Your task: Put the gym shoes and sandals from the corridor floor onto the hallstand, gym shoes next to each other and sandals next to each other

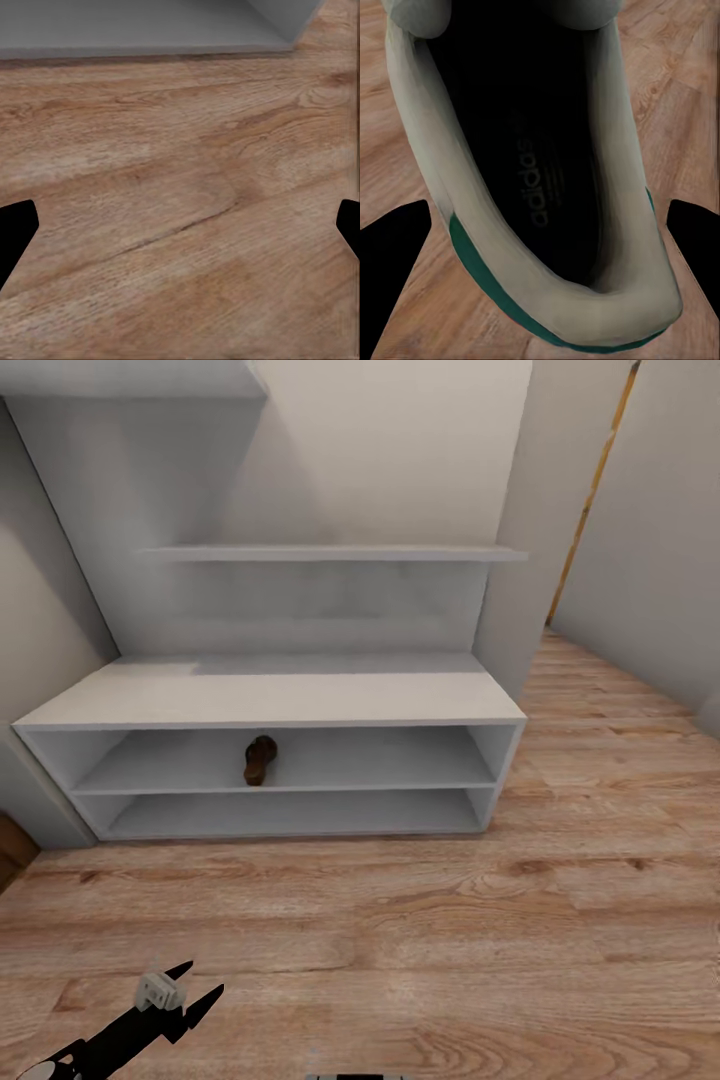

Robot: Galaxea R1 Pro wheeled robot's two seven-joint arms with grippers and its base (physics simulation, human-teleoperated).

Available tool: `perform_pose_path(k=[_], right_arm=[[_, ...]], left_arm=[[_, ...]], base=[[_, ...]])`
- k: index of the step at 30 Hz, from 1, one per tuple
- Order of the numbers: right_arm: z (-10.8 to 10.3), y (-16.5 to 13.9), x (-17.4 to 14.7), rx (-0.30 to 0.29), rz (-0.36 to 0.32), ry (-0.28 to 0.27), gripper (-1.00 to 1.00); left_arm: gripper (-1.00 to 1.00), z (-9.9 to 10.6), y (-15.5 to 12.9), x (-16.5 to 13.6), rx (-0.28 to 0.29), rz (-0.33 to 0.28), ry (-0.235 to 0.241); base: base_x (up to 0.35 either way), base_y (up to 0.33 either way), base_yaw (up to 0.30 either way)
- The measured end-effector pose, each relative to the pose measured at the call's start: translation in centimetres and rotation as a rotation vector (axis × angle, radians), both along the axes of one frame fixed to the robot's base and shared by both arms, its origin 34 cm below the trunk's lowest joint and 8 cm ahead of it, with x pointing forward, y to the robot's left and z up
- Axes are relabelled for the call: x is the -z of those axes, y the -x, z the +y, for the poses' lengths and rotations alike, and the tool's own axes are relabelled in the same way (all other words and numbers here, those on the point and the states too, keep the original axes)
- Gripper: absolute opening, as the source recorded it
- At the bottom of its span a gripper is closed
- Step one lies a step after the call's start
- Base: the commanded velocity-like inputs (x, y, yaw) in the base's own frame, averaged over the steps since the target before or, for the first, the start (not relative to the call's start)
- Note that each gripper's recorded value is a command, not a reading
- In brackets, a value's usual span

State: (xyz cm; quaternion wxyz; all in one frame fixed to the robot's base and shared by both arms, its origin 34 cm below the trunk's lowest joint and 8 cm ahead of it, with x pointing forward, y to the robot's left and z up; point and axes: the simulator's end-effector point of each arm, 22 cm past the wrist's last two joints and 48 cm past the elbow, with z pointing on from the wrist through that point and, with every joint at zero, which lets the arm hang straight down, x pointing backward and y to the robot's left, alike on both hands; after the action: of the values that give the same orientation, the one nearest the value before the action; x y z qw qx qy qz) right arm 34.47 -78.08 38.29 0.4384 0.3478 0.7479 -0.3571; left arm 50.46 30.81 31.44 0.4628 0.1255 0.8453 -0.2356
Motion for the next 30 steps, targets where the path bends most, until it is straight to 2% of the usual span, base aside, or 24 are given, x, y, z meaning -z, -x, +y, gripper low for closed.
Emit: perform_pose_path(k=[13, 17, 18, 19, 20, 22, 27, 29, 30], right_arm=[[0.5, -0.1, 0.4, -0.004, 0.000, -0.009, -1.00], [3.2, -0.6, 2.8, -0.024, 0.010, -0.053, -1.00], [4.7, -1.0, 4.0, -0.050, 0.026, -0.071, -1.00], [6.5, -1.8, 5.2, -0.100, 0.052, -0.087, -1.00], [7.4, -2.3, 5.8, -0.123, 0.060, -0.095, -1.00], [10.5, -4.3, 7.1, -0.219, 0.086, -0.112, -1.00], [18.7, -11.5, 8.3, -0.470, 0.064, -0.140, -1.00], [20.9, -13.0, 8.4, -0.534, 0.060, -0.143, -1.00], [23.1, -14.2, 8.7, -0.598, 0.070, -0.149, -1.00]], left_arm=[[1.00, 0.0, 0.0, 0.0, 0.000, 0.001, 0.000], [1.00, 0.0, 0.0, 0.0, 0.001, 0.000, 0.000], [1.00, 0.0, 0.0, 0.0, 0.001, 0.000, 0.000], [1.00, 0.0, 0.0, 0.0, 0.002, -0.001, 0.000], [1.00, 0.0, 0.0, 0.0, 0.002, -0.001, 0.000], [1.00, 0.0, 0.0, 0.0, 0.003, -0.001, -0.001], [1.00, 0.1, 0.1, -0.1, 0.006, -0.001, -0.003], [1.00, 0.1, 0.1, -0.1, 0.008, -0.001, -0.003], [1.00, 0.0, 0.1, 0.0, 0.009, 0.000, -0.004]], base=[[-0.089, -0.020, 0.000], [-0.007, -0.001, 0.000], [-0.002, 0.000, 0.000], [-0.002, 0.000, 0.000], [-0.001, 0.000, 0.000], [-0.001, 0.000, 0.000], [0.000, 0.000, 0.000], [0.000, 0.000, 0.000], [0.000, 0.000, 0.000]])
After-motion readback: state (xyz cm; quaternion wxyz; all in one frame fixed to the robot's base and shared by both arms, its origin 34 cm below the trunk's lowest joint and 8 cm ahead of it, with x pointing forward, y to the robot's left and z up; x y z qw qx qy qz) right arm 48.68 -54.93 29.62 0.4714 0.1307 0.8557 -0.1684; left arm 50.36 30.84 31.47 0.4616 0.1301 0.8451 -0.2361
